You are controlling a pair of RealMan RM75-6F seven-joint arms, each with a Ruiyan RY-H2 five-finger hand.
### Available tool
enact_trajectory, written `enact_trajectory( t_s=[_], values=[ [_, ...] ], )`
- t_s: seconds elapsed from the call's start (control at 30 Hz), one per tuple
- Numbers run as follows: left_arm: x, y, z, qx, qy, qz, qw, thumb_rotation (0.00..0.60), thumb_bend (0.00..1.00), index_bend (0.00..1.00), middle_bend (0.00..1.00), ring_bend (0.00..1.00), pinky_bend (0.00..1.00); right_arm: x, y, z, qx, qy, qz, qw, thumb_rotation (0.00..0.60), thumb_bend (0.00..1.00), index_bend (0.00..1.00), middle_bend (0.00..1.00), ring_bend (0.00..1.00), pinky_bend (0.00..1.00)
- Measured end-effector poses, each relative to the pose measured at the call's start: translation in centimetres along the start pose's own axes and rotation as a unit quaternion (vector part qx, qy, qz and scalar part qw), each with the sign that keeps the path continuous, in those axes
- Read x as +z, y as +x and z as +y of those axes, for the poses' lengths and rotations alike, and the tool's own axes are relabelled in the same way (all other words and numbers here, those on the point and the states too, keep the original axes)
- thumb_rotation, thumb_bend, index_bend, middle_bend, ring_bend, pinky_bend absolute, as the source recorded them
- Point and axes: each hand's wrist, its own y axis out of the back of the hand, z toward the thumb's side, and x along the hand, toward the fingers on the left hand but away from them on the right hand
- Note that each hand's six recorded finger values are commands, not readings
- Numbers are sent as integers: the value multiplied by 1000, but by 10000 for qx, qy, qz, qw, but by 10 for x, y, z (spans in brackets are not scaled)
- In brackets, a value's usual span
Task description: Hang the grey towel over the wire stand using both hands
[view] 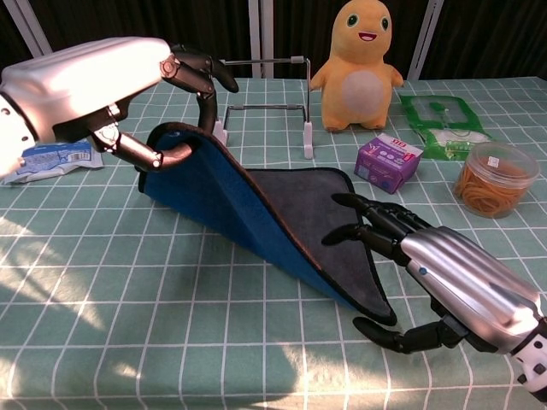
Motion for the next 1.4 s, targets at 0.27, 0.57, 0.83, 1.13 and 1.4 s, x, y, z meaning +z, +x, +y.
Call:
enact_trajectory(
  t_s=[0.27, 0.57, 0.83, 1.13, 1.4],
  values=[
    [-3, -1, 0, 0, -88, 63, 9999, 600, 481, 767, 187, 95, 209, -7, 1, 6, -137, -173, -105, 9997, 600, 452, 805, 1, 0, 0],
    [-12, -7, 1, 22, -328, 203, 9993, 600, 481, 770, 188, 95, 209, -17, -8, 32, -551, -808, -339, 9946, 600, 528, 993, 60, 0, 0],
    [-34, -8, 7, 91, -824, 530, 9952, 600, 483, 781, 194, 95, 209, -18, -39, 77, -835, -1060, -332, 9903, 600, 568, 1000, 91, 0, 0],
    [-68, 1, 24, 323, -1417, 1062, 9837, 600, 484, 783, 195, 95, 209, -20, -94, 132, -911, -895, -475, 9907, 600, 583, 1000, 97, 0, 0],
    [-89, 31, 48, 560, -1817, 1420, 9714, 600, 484, 795, 195, 95, 209, -21, -135, 176, -1136, -582, -596, 9900, 600, 583, 1000, 71, 0, 0]
  ],
)
